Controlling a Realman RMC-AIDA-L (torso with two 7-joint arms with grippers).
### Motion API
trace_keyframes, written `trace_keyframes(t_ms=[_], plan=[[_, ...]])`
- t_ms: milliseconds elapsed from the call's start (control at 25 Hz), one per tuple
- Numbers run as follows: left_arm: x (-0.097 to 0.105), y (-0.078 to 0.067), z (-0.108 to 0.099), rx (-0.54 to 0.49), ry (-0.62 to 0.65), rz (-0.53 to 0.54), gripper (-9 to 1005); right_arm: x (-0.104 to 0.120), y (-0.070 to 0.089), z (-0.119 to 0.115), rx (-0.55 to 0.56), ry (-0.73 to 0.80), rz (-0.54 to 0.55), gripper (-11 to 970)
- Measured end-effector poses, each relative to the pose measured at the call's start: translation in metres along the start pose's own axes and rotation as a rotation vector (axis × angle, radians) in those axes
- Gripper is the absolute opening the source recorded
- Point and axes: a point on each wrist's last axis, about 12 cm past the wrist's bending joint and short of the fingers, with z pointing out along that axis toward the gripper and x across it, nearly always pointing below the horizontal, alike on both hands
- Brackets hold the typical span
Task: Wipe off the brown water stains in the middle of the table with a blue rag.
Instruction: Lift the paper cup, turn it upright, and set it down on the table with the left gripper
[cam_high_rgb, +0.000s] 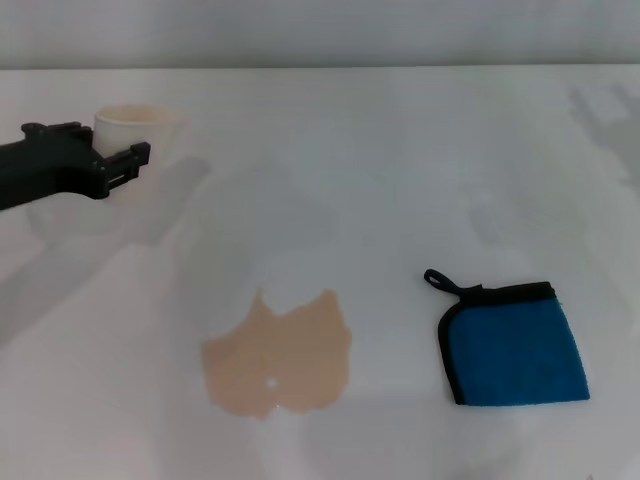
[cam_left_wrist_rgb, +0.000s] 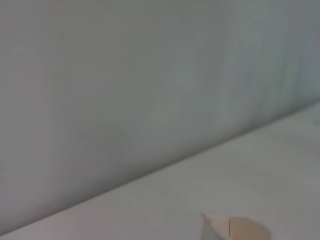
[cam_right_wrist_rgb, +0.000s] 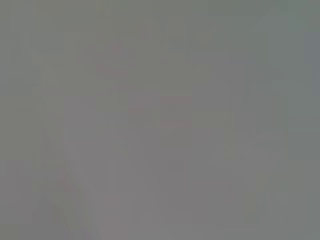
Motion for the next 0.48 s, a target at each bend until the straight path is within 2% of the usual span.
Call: trace_keyframes(t_ms=[280,480], plan=[[0.040,-0.003,-0.004,-0.036,-0.187,-0.090,428,-0.001,-0.003,-0.003,0.008,0.003,-0.003,838],[0.070,-0.004,-0.004,-0.088,-0.261,-0.121,404,0.000,-0.004,-0.005,0.013,0.002,-0.003,838]])
